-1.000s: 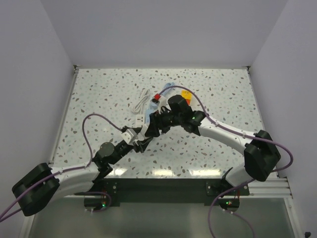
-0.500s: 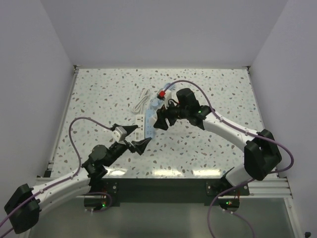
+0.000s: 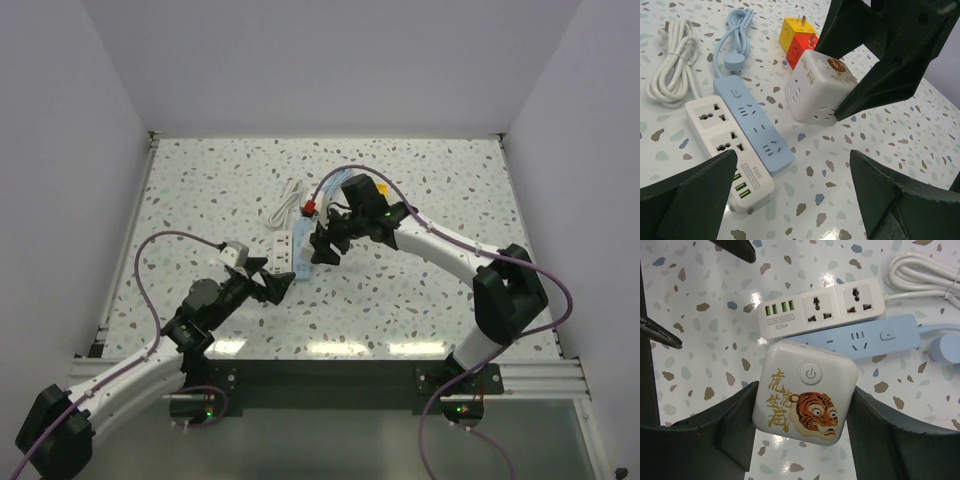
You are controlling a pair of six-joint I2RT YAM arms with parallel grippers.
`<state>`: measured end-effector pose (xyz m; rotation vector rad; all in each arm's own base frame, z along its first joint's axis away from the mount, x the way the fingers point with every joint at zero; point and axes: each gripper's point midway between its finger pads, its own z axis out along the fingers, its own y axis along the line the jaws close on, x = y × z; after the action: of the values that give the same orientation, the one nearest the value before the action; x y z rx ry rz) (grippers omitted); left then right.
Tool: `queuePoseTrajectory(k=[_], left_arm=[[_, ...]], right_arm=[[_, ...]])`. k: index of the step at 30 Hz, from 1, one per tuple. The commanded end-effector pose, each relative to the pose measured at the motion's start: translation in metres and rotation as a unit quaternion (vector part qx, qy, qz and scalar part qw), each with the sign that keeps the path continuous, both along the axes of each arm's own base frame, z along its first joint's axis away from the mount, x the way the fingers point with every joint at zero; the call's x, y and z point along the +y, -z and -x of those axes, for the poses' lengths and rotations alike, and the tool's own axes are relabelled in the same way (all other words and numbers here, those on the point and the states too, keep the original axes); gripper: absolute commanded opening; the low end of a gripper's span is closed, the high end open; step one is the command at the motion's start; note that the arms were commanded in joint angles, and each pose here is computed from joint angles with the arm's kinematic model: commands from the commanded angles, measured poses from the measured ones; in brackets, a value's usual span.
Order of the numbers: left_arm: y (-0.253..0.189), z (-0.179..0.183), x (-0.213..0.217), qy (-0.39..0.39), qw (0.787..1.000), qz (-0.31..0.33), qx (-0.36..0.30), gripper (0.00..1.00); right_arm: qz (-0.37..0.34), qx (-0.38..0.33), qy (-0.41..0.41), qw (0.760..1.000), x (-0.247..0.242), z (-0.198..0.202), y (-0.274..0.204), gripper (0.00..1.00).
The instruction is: Insert the plug
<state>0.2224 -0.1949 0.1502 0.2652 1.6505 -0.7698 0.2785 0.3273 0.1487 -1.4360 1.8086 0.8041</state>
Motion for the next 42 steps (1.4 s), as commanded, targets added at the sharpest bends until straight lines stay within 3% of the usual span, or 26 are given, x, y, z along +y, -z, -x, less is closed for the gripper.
queuePoseTrajectory(k=[1,16,28,42], left_arm=[[-0.018,0.002,-0.008,0.035,0.998,0.043,-0.006,1.00],[-0.003,-0.016,0.005,-0.001,0.999,0.031,0.024,1.00],[0.002,-0.020,0.013,-0.008,0.999,0.026,0.028,1.00],[0.049,-0.026,0.037,-0.074,0.993,-0.016,0.091,0.98]], right_arm=[[0.003,-0.030,-0.033,0.999,0.009,-0.011,0.000,0.00],[0.006,-0.071,-0.033,0.997,0.029,-0.047,0.018,0.00],[0.052,-0.083,-0.049,0.994,0.038,-0.081,0.030,0.00],[0.019,-0.079,-0.070,0.994,0.045,-0.075,0.023,0.00]])
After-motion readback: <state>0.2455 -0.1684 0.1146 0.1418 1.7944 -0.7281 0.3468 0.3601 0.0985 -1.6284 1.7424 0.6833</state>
